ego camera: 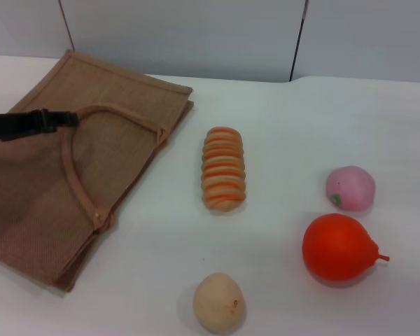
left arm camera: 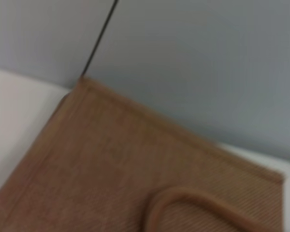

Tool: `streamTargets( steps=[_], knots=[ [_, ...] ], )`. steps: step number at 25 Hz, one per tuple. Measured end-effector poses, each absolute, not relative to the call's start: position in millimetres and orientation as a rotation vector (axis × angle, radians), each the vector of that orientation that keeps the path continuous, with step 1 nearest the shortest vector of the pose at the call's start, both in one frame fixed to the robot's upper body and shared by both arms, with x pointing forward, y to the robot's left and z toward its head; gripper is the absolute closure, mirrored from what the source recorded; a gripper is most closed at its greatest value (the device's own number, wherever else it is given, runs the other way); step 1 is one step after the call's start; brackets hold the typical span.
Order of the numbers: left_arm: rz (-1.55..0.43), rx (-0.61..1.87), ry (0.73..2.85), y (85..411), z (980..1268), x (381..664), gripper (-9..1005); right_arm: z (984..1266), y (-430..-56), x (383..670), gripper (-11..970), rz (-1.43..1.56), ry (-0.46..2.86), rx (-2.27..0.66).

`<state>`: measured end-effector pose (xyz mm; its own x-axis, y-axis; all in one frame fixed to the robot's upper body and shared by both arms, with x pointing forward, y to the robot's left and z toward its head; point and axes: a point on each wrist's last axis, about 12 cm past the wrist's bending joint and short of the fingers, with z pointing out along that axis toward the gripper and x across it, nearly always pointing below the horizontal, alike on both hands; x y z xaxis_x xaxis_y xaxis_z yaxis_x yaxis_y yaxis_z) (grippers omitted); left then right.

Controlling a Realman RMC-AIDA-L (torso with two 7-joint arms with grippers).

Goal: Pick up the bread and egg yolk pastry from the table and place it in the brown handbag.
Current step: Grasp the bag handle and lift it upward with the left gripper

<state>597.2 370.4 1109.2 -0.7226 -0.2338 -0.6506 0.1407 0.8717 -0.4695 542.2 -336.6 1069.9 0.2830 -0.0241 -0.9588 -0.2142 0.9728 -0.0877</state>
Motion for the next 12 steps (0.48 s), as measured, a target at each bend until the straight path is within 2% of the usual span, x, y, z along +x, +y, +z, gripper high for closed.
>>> streamTargets(
  steps=[12],
  knots=[
    [-0.509,-0.043,2.402,370.9,1117.3,604.6,428,1069.2,-337.4,543.1,163,0.123,1.291,-0.214]
  ],
)
